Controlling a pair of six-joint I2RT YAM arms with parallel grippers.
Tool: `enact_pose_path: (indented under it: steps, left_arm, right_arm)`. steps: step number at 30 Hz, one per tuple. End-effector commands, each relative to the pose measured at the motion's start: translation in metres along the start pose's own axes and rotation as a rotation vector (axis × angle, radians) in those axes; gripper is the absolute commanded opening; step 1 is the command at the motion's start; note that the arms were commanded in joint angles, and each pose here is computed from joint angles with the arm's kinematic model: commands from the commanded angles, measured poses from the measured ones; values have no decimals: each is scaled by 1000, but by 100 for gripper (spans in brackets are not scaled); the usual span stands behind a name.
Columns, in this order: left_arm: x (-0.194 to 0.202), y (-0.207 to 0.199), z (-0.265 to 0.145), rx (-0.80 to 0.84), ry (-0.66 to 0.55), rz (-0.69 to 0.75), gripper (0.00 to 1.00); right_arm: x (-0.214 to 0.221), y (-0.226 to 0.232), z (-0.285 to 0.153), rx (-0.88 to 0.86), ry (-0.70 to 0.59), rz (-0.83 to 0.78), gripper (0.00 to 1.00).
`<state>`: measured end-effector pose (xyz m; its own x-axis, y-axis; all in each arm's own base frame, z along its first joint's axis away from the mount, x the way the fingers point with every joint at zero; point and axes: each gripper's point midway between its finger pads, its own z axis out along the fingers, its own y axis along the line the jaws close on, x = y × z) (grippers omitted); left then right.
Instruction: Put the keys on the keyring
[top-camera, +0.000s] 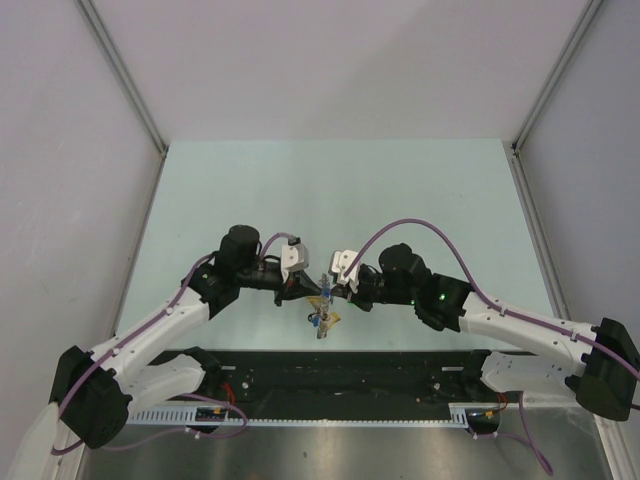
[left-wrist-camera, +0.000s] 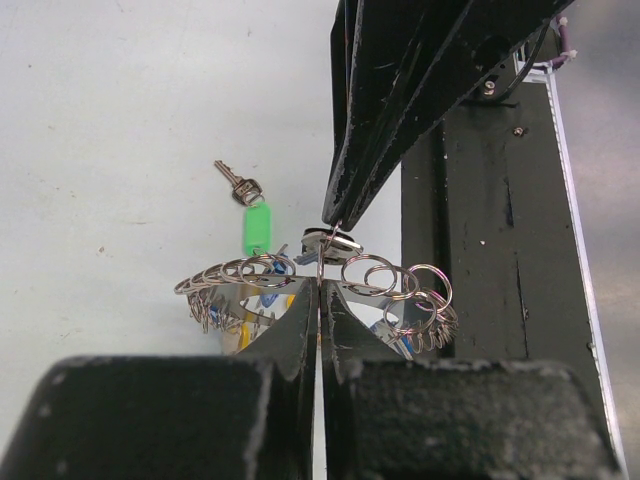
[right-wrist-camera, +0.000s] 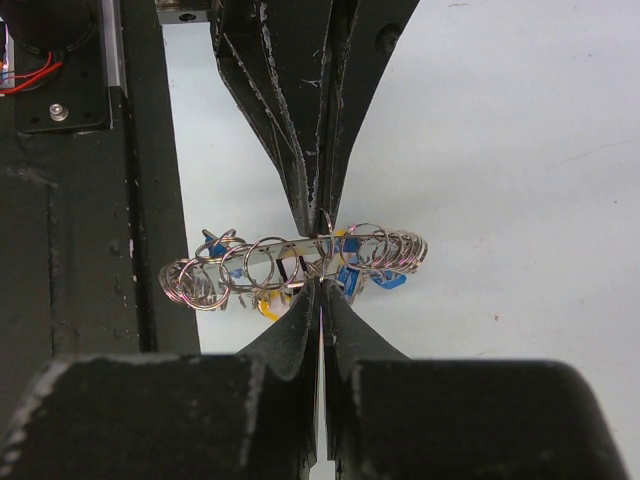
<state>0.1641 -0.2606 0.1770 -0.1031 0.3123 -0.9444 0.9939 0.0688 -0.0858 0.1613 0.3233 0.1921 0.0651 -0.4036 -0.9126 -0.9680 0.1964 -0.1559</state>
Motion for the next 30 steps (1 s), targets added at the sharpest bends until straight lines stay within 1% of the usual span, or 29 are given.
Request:
enact_pose_path:
  steps: [1, 9, 30]
  left_arm:
    - [-31, -1, -3, 33, -71, 85, 0]
    - [-31, 3, -3, 3, -67, 90, 0]
    - [-29, -1, -3, 26, -65, 101, 0]
  right_arm:
    - [-31, -8, -2, 28, -79, -22, 0]
    - [-31, -10, -5, 47, -73, -22, 0]
    - [-34, -6, -2, 16, -84, -17, 0]
